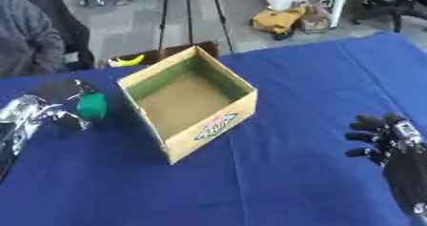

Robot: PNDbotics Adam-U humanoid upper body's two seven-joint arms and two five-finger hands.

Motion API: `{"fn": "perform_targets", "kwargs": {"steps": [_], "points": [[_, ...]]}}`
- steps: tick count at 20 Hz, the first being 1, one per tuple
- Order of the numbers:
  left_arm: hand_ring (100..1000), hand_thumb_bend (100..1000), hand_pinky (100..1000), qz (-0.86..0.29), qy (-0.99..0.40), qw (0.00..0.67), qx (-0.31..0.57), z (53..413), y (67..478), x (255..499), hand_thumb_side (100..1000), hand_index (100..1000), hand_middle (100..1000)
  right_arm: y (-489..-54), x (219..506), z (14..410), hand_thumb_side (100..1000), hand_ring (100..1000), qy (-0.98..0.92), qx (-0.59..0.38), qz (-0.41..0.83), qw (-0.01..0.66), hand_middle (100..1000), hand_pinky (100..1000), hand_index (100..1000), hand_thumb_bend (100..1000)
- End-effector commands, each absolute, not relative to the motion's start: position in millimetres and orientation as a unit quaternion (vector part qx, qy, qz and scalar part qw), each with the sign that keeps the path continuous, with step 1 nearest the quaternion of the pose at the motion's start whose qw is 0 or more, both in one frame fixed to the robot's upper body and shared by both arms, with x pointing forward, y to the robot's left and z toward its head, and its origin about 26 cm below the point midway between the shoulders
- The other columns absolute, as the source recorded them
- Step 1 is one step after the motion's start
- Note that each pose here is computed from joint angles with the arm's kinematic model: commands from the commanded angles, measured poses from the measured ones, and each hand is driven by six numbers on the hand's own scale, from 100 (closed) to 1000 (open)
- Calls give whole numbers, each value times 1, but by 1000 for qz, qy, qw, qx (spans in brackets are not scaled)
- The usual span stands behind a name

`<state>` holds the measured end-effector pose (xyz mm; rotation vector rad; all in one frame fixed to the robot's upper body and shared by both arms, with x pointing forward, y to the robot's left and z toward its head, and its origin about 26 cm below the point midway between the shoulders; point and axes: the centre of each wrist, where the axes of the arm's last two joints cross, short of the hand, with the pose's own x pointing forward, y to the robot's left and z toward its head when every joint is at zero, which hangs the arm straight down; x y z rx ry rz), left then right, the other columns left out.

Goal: Pick up objects on the table and place them in the box.

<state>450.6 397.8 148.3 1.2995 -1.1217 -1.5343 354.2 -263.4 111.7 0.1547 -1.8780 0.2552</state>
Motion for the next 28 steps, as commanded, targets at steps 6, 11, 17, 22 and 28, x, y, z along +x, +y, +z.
{"fn": "perform_targets", "kwargs": {"steps": [6,11,17,22,28], "points": [[418,128,552,-576,-484,404,521,172,405,450,358,761,384,-268,354,123,1000,732,-814,59,112,566,706,573,807,100],[407,111,552,-556,-527,377,520,204,397,450,369,757,372,-269,353,120,1000,731,-813,59,108,569,706,573,807,100],[401,102,552,-540,-585,333,506,244,374,450,363,758,368,-269,352,116,1000,731,-810,62,105,573,706,573,806,100],[404,103,555,-552,-630,310,450,252,329,458,372,761,373,-266,352,114,1000,731,-808,69,106,575,706,574,806,100],[418,107,562,-600,-618,313,401,231,279,472,384,766,382,-262,354,116,1000,730,-809,78,111,572,706,574,807,100]]}}
